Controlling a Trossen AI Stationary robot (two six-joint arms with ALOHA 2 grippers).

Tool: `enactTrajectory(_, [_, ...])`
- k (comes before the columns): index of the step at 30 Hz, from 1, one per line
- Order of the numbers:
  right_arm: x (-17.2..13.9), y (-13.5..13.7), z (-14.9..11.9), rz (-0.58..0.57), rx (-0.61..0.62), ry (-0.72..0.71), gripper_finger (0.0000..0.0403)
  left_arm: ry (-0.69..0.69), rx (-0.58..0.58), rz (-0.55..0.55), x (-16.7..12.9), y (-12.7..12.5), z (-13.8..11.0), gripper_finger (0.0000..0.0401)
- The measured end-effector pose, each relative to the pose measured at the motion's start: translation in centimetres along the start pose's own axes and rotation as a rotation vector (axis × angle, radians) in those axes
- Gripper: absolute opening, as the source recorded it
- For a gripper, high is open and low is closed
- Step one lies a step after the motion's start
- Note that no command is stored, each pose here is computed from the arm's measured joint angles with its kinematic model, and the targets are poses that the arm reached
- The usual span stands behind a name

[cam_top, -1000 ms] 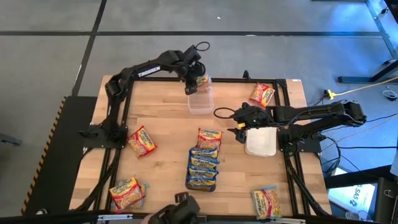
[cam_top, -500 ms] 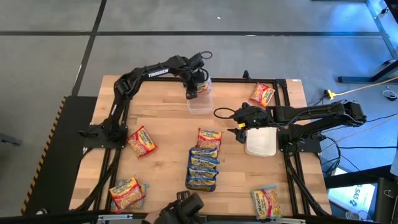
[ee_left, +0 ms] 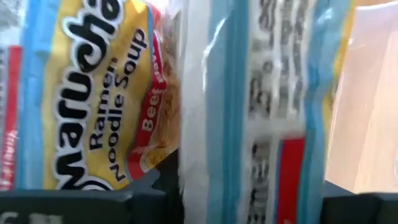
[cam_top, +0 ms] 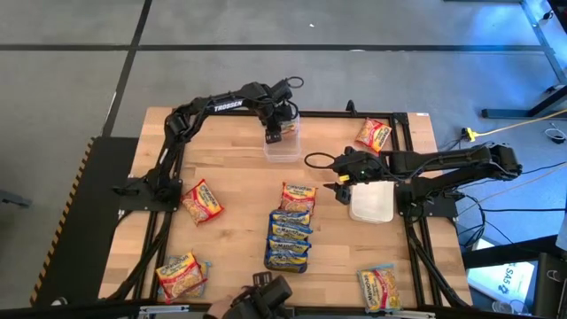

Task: Sort Maruchan noodles
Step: Put the top left light blue noodle pack into the transparent bin, then adjust the black bin

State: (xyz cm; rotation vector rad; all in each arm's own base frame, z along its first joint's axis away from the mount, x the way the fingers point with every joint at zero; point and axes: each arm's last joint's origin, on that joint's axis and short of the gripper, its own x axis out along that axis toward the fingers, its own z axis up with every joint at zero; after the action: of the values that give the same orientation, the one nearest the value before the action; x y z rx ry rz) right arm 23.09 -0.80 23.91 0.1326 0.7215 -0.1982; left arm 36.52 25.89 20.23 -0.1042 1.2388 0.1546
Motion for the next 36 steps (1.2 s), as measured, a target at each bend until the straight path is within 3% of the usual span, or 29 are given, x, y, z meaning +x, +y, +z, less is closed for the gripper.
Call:
enactTrajectory(5, [0.0, 0.0, 0.0, 0.000, 0.000, 0.000, 0.0292, 0.003, 0.030, 0.049, 0.0, -0.1, 0.2, 0.0179])
enactTrajectory(16, [0.0, 0.0, 0.0, 0.000, 0.000, 0.000, 0.0292, 0.009, 0.037, 0.075, -0.7, -0.4, 0.3, 0.0183])
enactTrajectory(28, [0.0, 0.0, 0.0, 0.000, -0.001, 0.002, 0.0292, -0.132, 0.003, 0.152, -7.6, -1.9, 1.4, 0.0183])
enactTrajectory(32, [0.0, 0.0, 0.0, 0.008, 0.000, 0.005, 0.0292, -0.195, -0.044, 0.135, -10.9, -3.9, 1.4, 0.0183])
enactTrajectory(36, [-0.1, 0.6, -0.2, 0.041, -0.016, 0.010, 0.0292, -0.325, -0.080, 0.033, -15.0, -6.5, 1.0, 0.0183])
